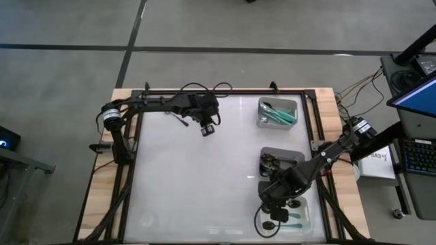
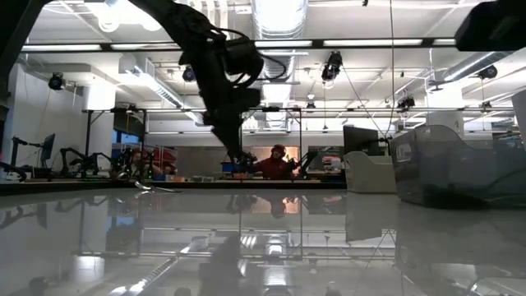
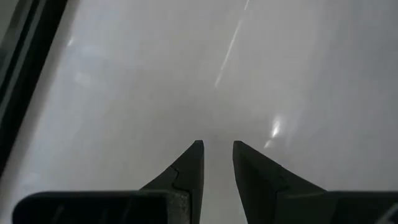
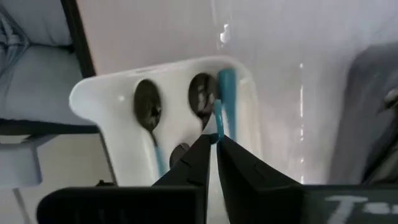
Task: Sort silverware by color (type)
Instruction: Put the blue spoon into the white bin, then put the black spoon into the black bin
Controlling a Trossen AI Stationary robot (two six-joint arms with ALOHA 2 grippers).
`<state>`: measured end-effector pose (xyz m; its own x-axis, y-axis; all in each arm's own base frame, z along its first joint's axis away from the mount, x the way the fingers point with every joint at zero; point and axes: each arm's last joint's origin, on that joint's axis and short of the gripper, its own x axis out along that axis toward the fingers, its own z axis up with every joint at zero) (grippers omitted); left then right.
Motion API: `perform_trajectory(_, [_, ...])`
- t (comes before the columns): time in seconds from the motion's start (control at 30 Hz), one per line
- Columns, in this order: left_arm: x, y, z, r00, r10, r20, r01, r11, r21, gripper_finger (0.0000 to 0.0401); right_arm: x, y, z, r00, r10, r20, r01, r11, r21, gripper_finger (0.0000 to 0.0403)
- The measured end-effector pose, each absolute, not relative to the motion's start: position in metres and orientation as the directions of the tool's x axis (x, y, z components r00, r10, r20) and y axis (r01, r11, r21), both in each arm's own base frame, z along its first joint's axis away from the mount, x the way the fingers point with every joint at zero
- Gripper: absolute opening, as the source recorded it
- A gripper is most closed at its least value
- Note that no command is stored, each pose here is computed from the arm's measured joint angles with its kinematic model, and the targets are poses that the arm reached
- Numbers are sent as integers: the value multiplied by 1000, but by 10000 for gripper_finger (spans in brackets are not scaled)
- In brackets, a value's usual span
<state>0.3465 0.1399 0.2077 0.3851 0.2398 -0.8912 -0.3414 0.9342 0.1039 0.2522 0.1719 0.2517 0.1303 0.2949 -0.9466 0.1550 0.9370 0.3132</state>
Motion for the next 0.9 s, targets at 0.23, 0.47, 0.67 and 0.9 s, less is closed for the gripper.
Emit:
perform_trajectory(0.23, [310,147,192,0,376,-927,-344,870,353,69,257,157,255,140,261,-955,147,949,280,20])
perform_trajectory(0.47, [280,158,172,-144,342,-928,-359,856,372,69,250,146,270,150,264,-953,251,922,295,20])
perform_trajectory(0.67, [262,166,160,-204,308,-929,-319,876,361,69,251,140,274,183,245,-952,240,928,285,20])
perform_trajectory(0.9, [250,184,166,-212,306,-928,-122,934,336,68,263,117,275,239,147,-960,232,951,204,20])
